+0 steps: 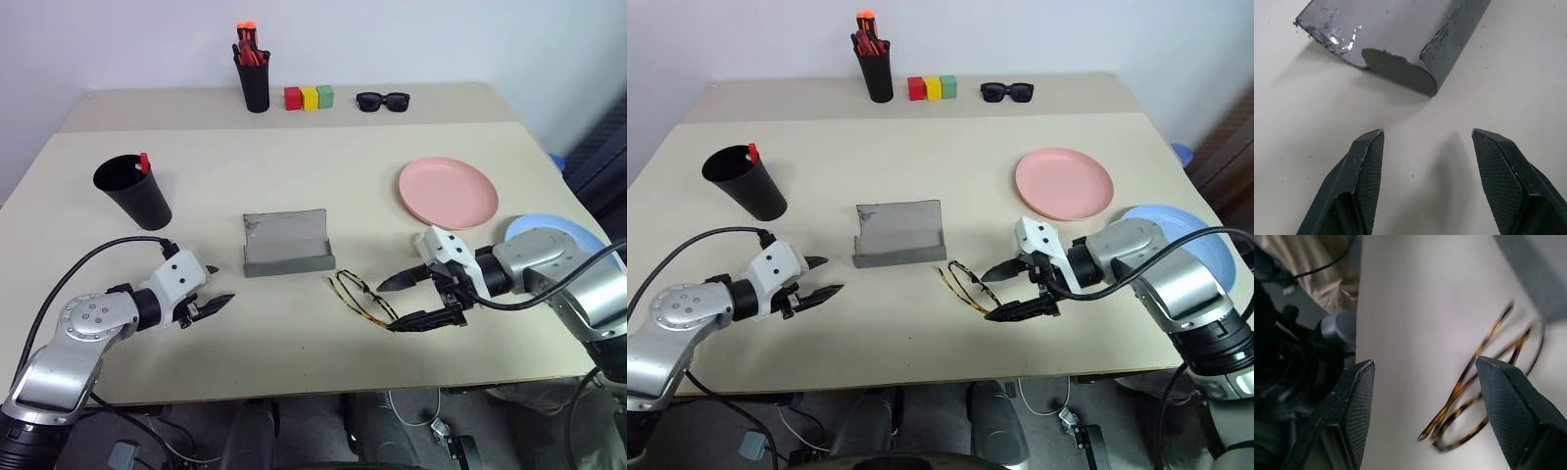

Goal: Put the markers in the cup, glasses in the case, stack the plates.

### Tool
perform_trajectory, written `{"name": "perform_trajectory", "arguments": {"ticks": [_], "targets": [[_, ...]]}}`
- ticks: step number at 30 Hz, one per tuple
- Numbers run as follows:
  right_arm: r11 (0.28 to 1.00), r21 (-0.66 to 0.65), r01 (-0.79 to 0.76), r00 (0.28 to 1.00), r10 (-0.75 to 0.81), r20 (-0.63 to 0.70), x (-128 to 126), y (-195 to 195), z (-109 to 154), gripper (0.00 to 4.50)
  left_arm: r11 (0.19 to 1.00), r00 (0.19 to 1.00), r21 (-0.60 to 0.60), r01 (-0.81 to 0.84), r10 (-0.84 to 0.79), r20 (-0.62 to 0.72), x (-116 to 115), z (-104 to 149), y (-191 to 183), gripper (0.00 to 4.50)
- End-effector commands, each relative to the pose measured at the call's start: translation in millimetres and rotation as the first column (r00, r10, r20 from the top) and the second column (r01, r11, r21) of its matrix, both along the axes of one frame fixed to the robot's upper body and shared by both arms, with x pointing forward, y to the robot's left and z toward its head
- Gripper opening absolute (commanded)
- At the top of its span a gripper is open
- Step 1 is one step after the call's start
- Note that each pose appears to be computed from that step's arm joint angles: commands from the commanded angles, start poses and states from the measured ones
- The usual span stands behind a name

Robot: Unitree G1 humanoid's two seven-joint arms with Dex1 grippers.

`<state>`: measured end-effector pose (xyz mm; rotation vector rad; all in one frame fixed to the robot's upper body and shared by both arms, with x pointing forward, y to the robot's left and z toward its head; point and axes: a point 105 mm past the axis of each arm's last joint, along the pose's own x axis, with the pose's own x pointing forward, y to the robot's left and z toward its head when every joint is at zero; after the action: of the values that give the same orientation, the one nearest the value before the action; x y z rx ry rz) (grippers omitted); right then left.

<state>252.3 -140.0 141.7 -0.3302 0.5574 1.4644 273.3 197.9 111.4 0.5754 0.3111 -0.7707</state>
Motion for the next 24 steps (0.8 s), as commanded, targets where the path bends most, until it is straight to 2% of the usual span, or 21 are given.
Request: {"name": "perform_trajectory", "arguments": {"ticks": [1,6,16,19,23,24], "targets": [[0.998,0.011,0.057,0.998,-0.057,-0.022,-1,-2,-1,3.29,1.000,0.999,0.013,0.019,-0.020,0.029,2,7,-2,2.91],[0.994,-0.004,0.105,0.992,-0.105,-0.066,0,-5,-16,3.29,1.000,0.999,0.010,0.020,-0.020,0.028,2,6,-3,2.91],[0.991,-0.020,0.132,0.982,-0.134,-0.133,-4,-4,-26,3.29,1.000,1.000,0.010,0.010,-0.010,0.029,-2,5,-2,2.91],[0.989,-0.012,0.148,0.978,-0.148,-0.144,-3,-3,-26,2.52,1.000,1.000,0.010,0.009,-0.009,0.028,-2,5,-2,2.91],[0.984,-0.007,0.179,0.972,-0.178,-0.156,0,-1,-26,0.41,1.000,1.000,0.009,0.007,-0.007,0.027,-3,4,-2,2.91],[0.983,-0.008,0.182,0.971,-0.181,-0.155,0,-1,-27,0.04,1.000,1.000,0.009,0.007,-0.007,0.027,-3,4,-2,2.91]]}}
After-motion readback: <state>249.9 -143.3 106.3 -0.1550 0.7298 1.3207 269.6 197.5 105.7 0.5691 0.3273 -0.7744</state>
